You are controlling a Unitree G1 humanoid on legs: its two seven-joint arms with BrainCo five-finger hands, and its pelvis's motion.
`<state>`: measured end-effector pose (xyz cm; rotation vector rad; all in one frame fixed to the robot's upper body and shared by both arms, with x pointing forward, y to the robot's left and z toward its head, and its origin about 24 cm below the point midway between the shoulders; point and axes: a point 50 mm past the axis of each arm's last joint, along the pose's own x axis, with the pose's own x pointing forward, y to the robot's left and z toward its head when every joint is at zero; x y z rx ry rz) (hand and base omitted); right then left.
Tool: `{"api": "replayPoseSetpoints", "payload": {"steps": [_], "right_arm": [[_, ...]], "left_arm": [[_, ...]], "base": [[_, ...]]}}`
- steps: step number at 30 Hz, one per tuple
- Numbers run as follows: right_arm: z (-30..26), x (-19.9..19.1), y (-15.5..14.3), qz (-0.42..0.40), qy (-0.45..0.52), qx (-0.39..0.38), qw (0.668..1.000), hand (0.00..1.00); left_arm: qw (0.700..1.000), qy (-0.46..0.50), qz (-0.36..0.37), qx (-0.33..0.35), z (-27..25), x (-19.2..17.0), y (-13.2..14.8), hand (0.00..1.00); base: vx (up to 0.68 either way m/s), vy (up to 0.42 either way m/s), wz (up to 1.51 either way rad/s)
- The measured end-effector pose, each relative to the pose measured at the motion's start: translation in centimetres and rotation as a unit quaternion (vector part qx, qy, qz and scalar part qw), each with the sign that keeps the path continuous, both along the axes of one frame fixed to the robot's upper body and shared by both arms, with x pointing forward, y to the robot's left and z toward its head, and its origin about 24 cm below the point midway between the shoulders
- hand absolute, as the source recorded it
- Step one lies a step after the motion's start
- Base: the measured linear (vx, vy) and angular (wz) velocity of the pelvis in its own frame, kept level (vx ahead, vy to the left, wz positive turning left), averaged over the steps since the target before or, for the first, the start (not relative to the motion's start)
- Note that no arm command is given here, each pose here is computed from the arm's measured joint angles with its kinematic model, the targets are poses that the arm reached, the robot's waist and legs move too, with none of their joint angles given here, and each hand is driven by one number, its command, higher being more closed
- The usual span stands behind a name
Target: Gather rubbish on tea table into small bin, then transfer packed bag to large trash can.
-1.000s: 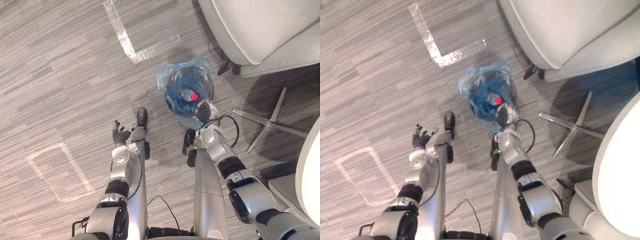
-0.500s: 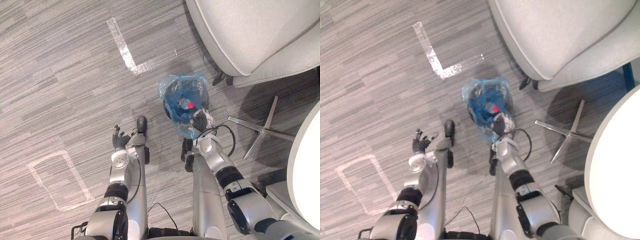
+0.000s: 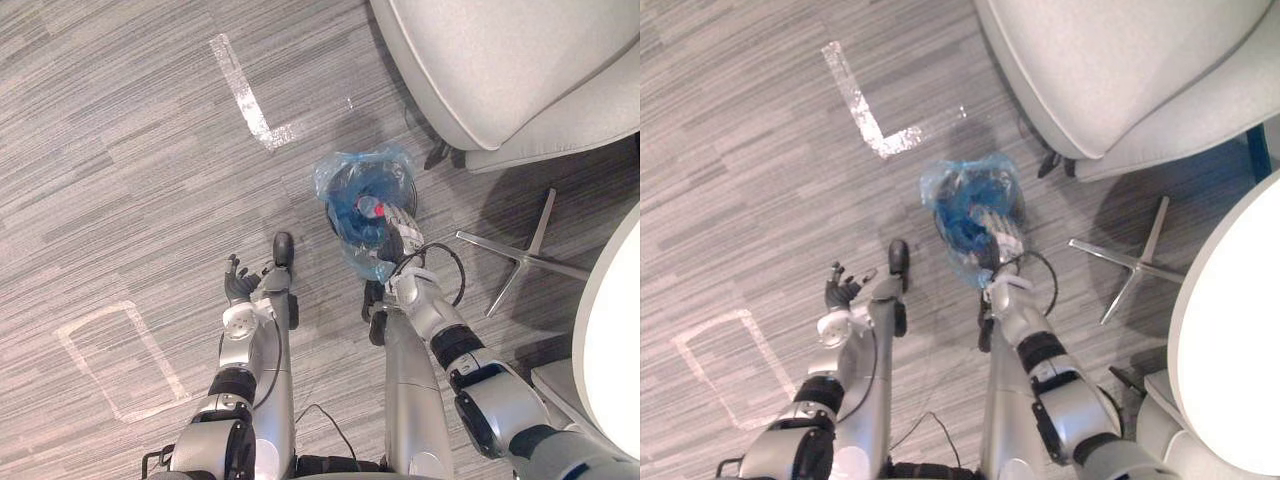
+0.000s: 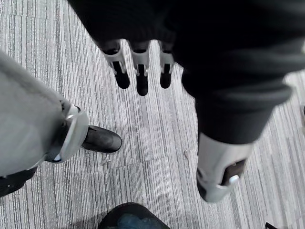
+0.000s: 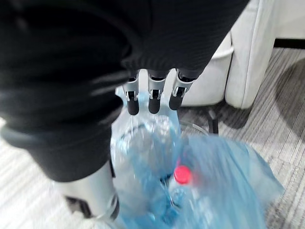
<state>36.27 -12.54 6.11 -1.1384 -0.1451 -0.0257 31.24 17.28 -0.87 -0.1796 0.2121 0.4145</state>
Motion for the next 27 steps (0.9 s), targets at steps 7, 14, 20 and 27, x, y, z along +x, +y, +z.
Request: {"api": "replayPoseSetpoints", "payload": {"steps": [7,14,20,27], "right_arm": [[0.9,-0.6,-0.4,0.077,-0.009,-0.075,0.994,0.00],[-0.3,-1.1,0.0,0.119,0.017,-0.131,0.984,0.00],[-2.4,-1.7,-0.3,0.124,0.058,-0.161,0.977,0.00],[-4.4,-1.8,-1.2,0.063,0.106,-0.133,0.983,0.00]], "left_arm": [[1.000,-0.008,-0.004,0.020,0.5,0.2,0.8,0.00],[0.999,-0.010,-0.020,0.038,0.7,0.4,0.7,0.00],[0.998,-0.010,-0.028,0.047,0.8,0.5,0.7,0.00],[0.999,-0.020,-0.022,0.045,1.2,0.8,0.8,0.00]], "base": [[0.04,0.011,-0.04],[0.02,-0.007,-0.03],[0.00,-0.002,-0.01],[0.02,-0.005,0.04]]}}
